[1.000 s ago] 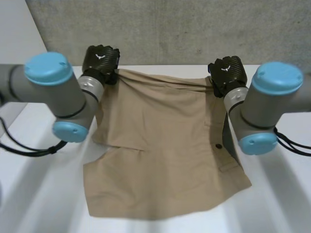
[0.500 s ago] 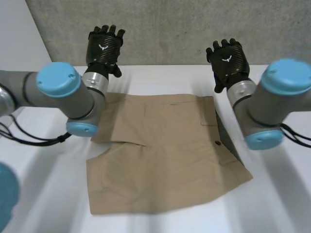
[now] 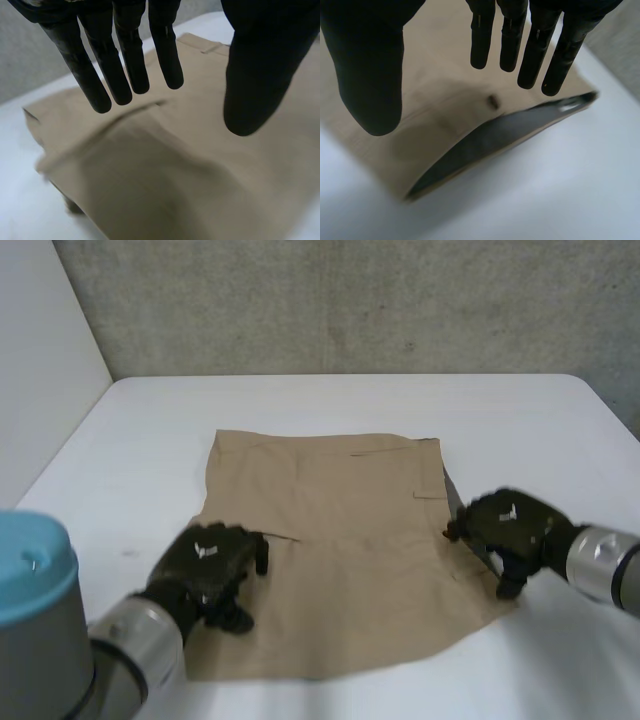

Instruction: Fold the shorts.

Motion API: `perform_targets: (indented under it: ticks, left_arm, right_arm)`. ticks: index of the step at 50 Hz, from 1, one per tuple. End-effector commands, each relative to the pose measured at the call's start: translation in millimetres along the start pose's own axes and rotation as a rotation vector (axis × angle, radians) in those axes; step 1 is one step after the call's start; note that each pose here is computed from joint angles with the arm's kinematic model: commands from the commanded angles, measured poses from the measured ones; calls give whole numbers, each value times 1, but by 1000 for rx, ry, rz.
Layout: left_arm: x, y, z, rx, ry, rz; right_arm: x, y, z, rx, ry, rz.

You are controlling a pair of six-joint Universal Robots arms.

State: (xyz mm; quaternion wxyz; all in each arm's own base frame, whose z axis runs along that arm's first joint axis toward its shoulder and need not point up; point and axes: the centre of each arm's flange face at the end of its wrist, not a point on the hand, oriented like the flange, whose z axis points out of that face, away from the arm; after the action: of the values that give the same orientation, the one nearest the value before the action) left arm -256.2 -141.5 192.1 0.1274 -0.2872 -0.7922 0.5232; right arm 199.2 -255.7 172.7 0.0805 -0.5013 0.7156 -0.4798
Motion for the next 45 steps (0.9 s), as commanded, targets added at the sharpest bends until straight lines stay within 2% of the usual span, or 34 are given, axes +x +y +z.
perform_targets:
  ticks: [1, 11, 18, 27, 45]
  left_arm:
    - [15, 25, -20, -101, 57, 4]
    - [20, 48, -24, -193, 72, 6]
    - [10, 62, -2, -227, -40, 15]
    - [-5, 61, 20, -174, -133, 0]
    - [-9, 44, 36, -50, -157, -17]
  right_arm:
    - [-24, 29, -7, -45, -82, 26]
    - [-23, 41, -6, 16, -73, 42]
    - [-22, 48, 4, 36, -58, 18]
    - [-17, 51, 11, 55, -27, -14]
    - [-20, 38, 20, 100, -19, -19]
